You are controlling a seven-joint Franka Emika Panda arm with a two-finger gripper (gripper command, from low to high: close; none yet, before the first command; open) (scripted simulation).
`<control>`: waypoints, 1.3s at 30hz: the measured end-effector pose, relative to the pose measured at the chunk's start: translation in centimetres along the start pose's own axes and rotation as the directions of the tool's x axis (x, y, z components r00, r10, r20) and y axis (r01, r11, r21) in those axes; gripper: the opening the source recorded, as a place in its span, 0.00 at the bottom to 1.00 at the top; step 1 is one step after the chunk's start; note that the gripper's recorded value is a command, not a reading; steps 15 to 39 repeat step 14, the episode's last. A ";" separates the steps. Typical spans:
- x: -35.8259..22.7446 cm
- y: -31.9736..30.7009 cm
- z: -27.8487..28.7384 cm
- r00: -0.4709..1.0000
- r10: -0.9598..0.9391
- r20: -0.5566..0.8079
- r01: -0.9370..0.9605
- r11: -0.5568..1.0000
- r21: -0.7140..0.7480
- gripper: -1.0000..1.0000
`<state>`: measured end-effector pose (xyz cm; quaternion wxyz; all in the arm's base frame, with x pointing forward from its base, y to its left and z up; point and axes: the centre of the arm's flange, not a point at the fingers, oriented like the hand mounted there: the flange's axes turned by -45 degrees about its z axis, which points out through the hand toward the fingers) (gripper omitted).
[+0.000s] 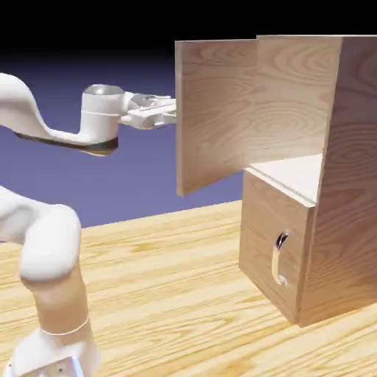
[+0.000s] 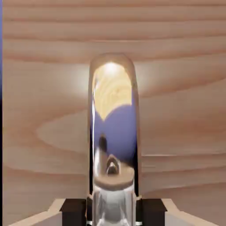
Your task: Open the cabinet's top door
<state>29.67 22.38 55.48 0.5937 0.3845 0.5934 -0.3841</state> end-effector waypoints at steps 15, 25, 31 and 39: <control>0.0 6.3 -7.2 1.000 0.000 0.000 0.000 0.941 0.340 0.00; 0.0 6.3 -7.2 1.000 0.000 0.000 0.000 0.941 0.340 0.00; 0.0 6.3 -7.2 1.000 0.000 0.000 0.000 0.941 0.340 0.00; 0.0 6.3 -7.2 1.000 0.000 0.000 0.000 0.941 0.340 0.00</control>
